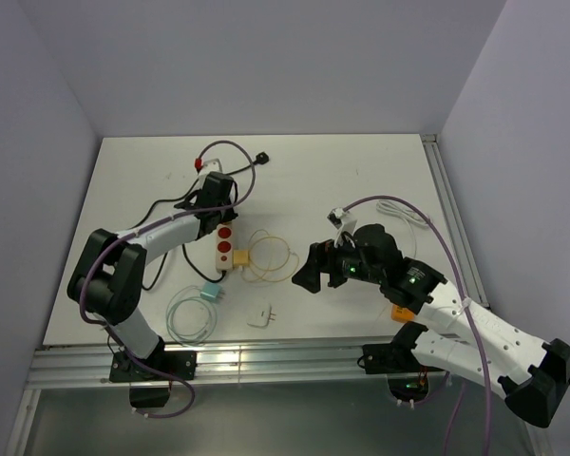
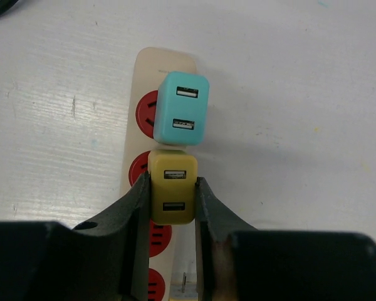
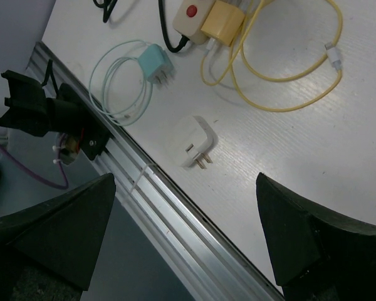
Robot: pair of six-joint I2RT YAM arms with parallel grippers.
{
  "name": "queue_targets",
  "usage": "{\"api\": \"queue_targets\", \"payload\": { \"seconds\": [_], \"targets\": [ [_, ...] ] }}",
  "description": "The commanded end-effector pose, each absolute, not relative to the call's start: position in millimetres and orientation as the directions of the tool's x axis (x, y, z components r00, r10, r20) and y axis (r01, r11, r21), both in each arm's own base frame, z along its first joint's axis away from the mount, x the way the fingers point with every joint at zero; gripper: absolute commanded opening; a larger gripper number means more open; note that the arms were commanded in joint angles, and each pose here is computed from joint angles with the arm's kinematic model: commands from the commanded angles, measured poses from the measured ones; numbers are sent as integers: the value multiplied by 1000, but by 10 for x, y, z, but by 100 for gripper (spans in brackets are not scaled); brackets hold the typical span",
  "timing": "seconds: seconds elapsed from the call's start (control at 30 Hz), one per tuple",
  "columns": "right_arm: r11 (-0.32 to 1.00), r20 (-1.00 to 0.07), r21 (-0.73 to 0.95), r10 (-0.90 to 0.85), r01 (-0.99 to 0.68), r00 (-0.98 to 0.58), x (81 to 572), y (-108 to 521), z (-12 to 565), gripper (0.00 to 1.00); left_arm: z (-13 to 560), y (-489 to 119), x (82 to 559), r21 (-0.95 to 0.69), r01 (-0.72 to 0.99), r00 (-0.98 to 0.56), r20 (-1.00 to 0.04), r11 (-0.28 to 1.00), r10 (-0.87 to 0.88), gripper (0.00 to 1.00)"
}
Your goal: Insert the plug
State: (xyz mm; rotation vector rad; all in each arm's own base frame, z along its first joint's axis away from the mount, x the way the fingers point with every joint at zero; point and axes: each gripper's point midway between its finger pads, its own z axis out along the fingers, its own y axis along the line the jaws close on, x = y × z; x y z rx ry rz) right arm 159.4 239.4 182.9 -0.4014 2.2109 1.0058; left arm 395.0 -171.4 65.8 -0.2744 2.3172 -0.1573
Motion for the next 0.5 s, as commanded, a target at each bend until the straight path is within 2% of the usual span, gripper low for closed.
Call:
{"api": "queue_targets", "payload": {
  "seconds": [0.0, 0.13, 0.3, 0.4, 0.43, 0.47],
  "targets": [
    [644, -698, 554, 14, -527, -716, 1600, 2391, 1901, 100, -691, -1734, 2619, -116, -205, -952, -207, 972, -226, 0],
    [651, -705, 548, 23, -524, -709, 1611, 2366, 1909, 100, -765, -1691, 2580, -115, -204, -958, -182, 972, -223, 0],
    [650, -689, 559, 19, -515, -724, 1615, 2401, 1861, 100, -538, -1548, 2691, -70, -216, -939, -259, 974, -226, 0],
    [643, -689, 565, 23, -517, -725, 1620, 2421, 1876, 100, -282, -1427, 2812, -42, -228, -915, -331, 973, -229, 19],
    [643, -689, 565, 23, -517, -725, 1624, 2425, 1881, 100, -151, -1388, 2864, -46, -235, -902, -362, 971, -236, 36],
    [644, -688, 564, 20, -517, -725, 1629, 2428, 1876, 100, -60, -1375, 2925, -55, -233, -893, -384, 971, -235, 43]
  ]
}}
